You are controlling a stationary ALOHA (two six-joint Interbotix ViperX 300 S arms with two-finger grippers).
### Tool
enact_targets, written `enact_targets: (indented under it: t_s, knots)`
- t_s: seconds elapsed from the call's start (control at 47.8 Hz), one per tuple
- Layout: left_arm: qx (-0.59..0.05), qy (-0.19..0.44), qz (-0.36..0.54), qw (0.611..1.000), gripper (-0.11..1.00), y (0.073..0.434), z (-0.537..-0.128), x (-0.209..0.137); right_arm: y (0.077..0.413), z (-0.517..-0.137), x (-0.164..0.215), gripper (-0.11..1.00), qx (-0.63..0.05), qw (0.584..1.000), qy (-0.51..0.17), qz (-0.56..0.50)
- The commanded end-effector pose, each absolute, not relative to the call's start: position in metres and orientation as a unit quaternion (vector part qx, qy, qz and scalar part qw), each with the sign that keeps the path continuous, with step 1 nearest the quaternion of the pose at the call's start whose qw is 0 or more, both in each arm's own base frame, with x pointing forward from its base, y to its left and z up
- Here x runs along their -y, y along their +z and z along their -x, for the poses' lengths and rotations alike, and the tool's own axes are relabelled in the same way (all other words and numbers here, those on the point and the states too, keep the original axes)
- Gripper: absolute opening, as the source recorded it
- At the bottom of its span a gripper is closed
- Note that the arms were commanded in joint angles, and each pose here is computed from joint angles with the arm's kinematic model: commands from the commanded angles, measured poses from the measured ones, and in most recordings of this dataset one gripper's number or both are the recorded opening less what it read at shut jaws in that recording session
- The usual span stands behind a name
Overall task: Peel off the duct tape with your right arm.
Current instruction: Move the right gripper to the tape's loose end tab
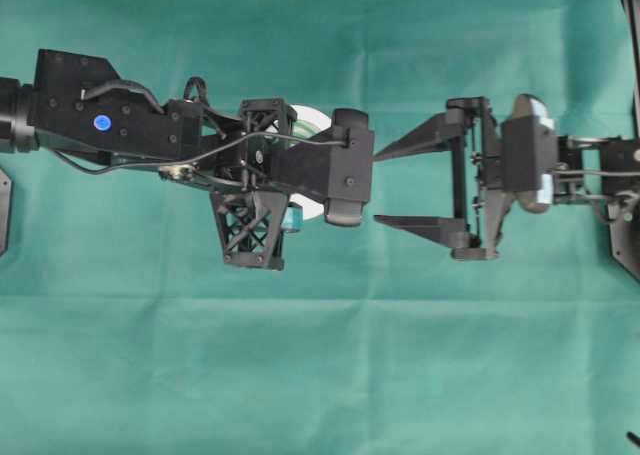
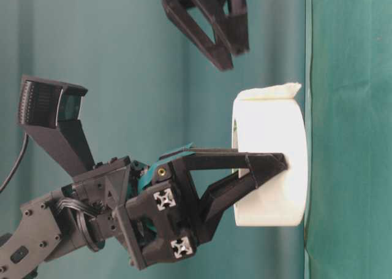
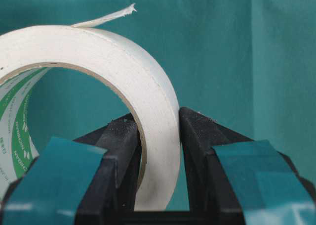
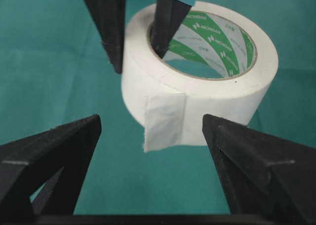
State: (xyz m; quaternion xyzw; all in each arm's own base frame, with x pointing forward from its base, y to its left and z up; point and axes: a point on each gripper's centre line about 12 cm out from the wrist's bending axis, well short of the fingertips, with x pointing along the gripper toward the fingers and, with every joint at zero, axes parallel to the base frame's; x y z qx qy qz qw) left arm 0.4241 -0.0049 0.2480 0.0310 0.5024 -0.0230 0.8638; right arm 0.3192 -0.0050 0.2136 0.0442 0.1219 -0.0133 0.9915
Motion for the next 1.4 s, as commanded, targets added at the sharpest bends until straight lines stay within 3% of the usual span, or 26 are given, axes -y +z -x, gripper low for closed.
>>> enact_targets:
  t_s: [0.0, 0.984, 1.047, 1.236, 1.382]
  knots:
    - [-0.466, -0.020, -0.033, 0.884, 0.20, 0.280, -0.424, 0.003, 0.223, -0.329, 0.006, 0.76, -0.104, 0.993, -0.015, -0.048]
    - [-0.461, -0.017, -0.033, 0.887, 0.20, 0.284, -0.425, -0.001, 0.207, -0.347, 0.017, 0.74, -0.119, 0.988, -0.050, -0.086]
    - [-0.460, -0.017, -0.033, 0.887, 0.21, 0.285, -0.425, -0.001, 0.207, -0.347, 0.018, 0.66, -0.119, 0.987, -0.052, -0.089]
    - [-0.464, -0.016, -0.033, 0.885, 0.21, 0.283, -0.424, -0.002, 0.207, -0.347, 0.020, 0.13, -0.118, 0.986, -0.059, -0.098]
    - [-0.466, -0.017, -0.033, 0.884, 0.21, 0.283, -0.424, -0.001, 0.207, -0.346, 0.020, 0.07, -0.119, 0.986, -0.060, -0.099]
